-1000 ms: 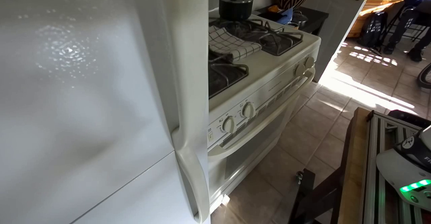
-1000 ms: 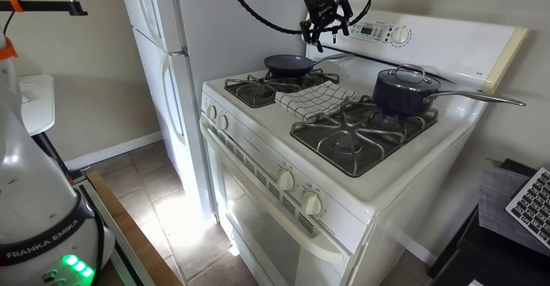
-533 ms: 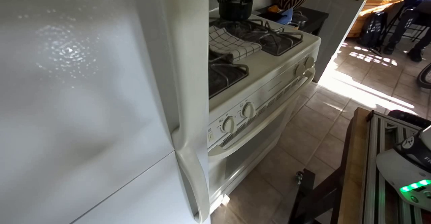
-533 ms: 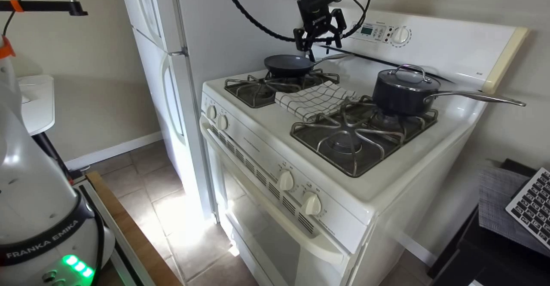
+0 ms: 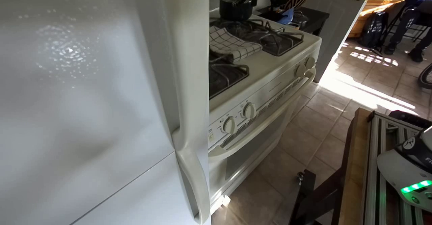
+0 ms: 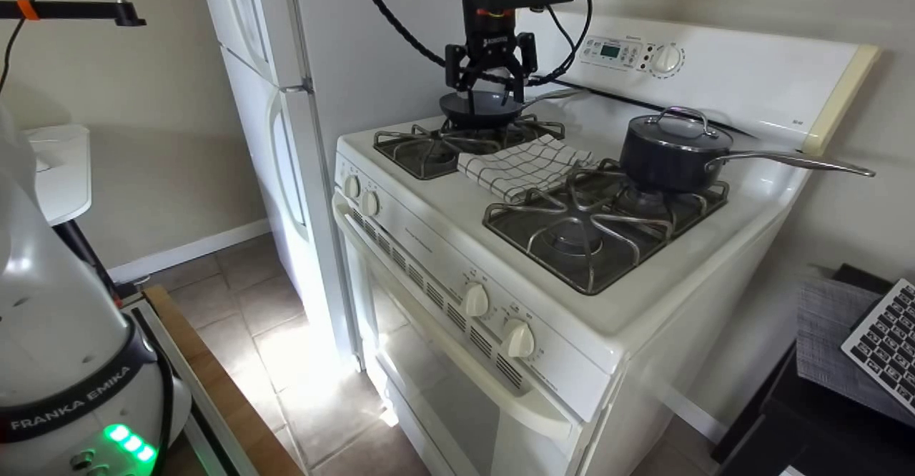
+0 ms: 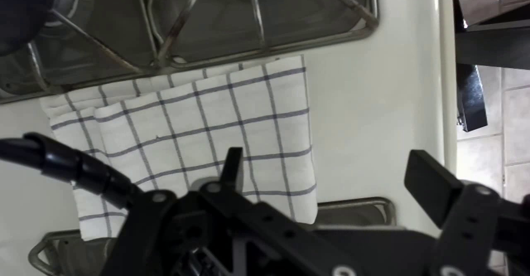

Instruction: Fold the tea towel on the stove

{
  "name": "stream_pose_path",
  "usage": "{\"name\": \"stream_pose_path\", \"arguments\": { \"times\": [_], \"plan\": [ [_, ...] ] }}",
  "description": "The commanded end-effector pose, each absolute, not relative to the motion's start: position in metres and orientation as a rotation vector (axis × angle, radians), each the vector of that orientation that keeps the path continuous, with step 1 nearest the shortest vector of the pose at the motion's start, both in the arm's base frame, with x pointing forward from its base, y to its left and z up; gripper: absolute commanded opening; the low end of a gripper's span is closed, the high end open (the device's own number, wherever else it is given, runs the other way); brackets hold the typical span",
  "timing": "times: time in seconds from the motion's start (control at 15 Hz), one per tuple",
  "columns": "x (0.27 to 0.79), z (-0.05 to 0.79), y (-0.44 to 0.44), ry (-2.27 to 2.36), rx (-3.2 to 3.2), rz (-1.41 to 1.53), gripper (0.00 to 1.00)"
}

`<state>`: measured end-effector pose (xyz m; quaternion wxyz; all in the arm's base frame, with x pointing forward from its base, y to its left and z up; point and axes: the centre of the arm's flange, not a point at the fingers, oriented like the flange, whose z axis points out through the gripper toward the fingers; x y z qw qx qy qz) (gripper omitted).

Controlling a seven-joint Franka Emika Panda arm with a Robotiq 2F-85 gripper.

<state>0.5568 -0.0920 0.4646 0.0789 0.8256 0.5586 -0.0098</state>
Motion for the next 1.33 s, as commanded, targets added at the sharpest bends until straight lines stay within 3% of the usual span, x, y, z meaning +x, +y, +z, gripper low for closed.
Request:
{"name": "stream_pose_path", "arguments": {
  "times": [0.0, 1.27],
  "plan": [
    [0.522, 0.441, -0.099, 1.737, 2.444, 0.057, 1.00],
    [0.540, 0.340, -0.074, 1.650, 2.400, 0.442, 1.00]
  ]
}}
